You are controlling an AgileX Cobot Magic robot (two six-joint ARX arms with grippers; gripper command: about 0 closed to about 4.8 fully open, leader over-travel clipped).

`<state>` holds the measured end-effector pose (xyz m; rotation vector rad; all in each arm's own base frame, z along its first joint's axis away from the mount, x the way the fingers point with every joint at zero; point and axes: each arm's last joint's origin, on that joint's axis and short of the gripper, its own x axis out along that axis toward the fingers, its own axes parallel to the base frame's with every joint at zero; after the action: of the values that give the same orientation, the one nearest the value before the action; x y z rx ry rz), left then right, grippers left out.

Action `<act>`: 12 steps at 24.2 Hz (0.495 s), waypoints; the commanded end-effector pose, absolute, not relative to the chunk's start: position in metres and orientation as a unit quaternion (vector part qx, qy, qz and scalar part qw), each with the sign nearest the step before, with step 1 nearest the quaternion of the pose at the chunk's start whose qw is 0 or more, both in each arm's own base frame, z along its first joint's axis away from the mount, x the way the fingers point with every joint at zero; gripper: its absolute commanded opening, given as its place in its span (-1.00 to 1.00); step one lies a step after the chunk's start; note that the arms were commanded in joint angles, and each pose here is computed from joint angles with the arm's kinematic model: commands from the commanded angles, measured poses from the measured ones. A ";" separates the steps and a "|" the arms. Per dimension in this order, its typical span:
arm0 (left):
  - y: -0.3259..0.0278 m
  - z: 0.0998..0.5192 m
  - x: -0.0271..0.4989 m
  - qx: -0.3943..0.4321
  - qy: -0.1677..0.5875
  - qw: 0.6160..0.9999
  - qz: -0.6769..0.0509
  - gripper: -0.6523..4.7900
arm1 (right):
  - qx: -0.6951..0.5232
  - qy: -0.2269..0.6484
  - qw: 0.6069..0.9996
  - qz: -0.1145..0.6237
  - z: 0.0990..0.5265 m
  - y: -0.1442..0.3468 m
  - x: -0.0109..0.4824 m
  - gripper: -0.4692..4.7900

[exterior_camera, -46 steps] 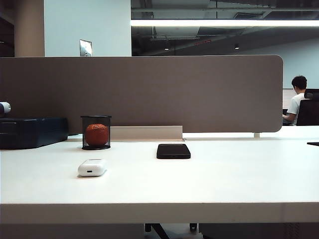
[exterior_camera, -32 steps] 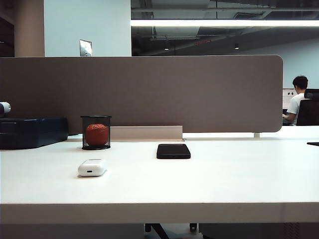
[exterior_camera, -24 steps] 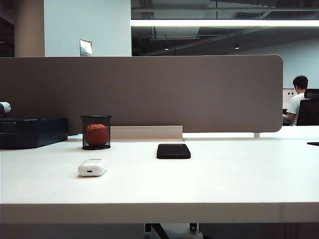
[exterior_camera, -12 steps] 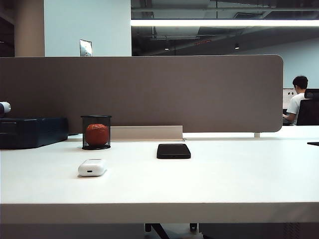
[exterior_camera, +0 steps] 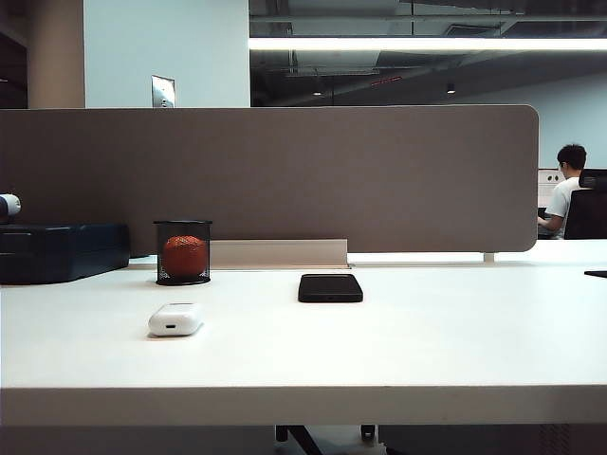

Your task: Find the wireless headphone case on the desktop and place it on the left side of the phone.

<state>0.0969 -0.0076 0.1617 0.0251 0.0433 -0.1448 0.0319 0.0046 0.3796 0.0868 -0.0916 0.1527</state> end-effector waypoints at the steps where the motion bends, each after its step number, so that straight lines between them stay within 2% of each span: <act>1: -0.008 0.163 0.097 0.013 0.018 0.997 -0.073 -0.78 | 0.043 -0.008 0.996 0.075 0.410 0.004 0.027 -0.77; 6: -0.008 0.163 0.097 0.013 0.018 0.997 -0.073 -0.78 | 0.042 0.053 0.994 0.084 0.469 0.004 0.023 -0.77; 12: -0.008 0.163 0.097 0.013 0.018 0.997 -0.073 -0.78 | 0.063 0.103 0.977 0.175 0.514 0.010 0.028 -0.77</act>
<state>0.0969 -0.0076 0.1617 0.0251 0.0433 -0.1448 0.0261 0.0090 0.5122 0.0963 0.1719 0.3138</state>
